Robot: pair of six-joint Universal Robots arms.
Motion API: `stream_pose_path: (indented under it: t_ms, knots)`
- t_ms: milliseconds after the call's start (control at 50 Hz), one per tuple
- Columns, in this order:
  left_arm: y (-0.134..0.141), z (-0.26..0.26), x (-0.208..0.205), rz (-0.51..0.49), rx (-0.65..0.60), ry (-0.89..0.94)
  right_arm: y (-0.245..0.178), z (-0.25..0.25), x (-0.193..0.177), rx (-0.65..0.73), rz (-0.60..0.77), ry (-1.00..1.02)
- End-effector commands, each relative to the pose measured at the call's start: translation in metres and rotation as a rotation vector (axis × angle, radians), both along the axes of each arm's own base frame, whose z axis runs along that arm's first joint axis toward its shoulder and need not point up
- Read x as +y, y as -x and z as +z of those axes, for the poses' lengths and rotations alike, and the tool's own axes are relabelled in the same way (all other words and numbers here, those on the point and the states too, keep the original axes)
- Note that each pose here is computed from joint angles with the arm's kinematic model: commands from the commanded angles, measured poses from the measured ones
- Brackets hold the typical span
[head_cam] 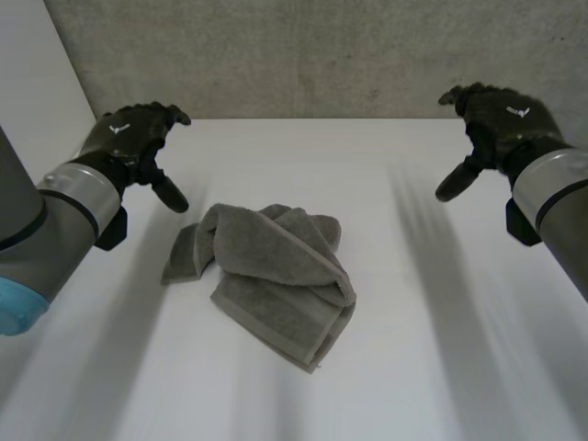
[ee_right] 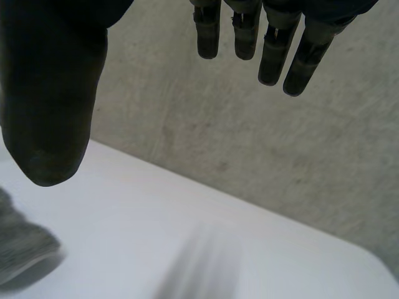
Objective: Fold the towel.
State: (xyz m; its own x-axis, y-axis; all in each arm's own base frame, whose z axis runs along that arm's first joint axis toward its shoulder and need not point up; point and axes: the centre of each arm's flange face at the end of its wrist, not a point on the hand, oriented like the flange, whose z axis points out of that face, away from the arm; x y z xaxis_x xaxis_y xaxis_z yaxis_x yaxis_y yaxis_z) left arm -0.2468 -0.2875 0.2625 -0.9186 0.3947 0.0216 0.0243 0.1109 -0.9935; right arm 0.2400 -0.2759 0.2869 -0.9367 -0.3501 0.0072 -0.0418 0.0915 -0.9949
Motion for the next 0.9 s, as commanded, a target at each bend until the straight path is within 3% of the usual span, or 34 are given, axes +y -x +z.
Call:
stream_pose_path:
  t_ms: [20,140,240,560,820,900]
  knots:
    - [0.009,-0.033,-0.006,-0.07,-0.047,-0.076,-0.003,-0.047,0.012,-0.016,0.035,-0.208]
    - [0.023,-0.073,-0.009,-0.208,-0.126,-0.145,-0.023,-0.086,0.035,-0.115,0.119,-0.394]
    - [0.028,-0.098,-0.013,-0.252,-0.147,-0.198,-0.035,-0.109,0.04,-0.192,0.151,-0.479]
    - [0.034,-0.114,-0.033,-0.238,-0.138,-0.152,-0.071,-0.164,0.057,-0.342,0.201,-0.587]
    - [0.039,-0.098,-0.034,-0.257,-0.132,-0.102,-0.077,-0.154,0.04,-0.349,0.241,-0.432]
    - [0.044,-0.069,-0.049,-0.247,-0.118,0.006,-0.086,-0.099,0.004,-0.279,0.364,-0.24]
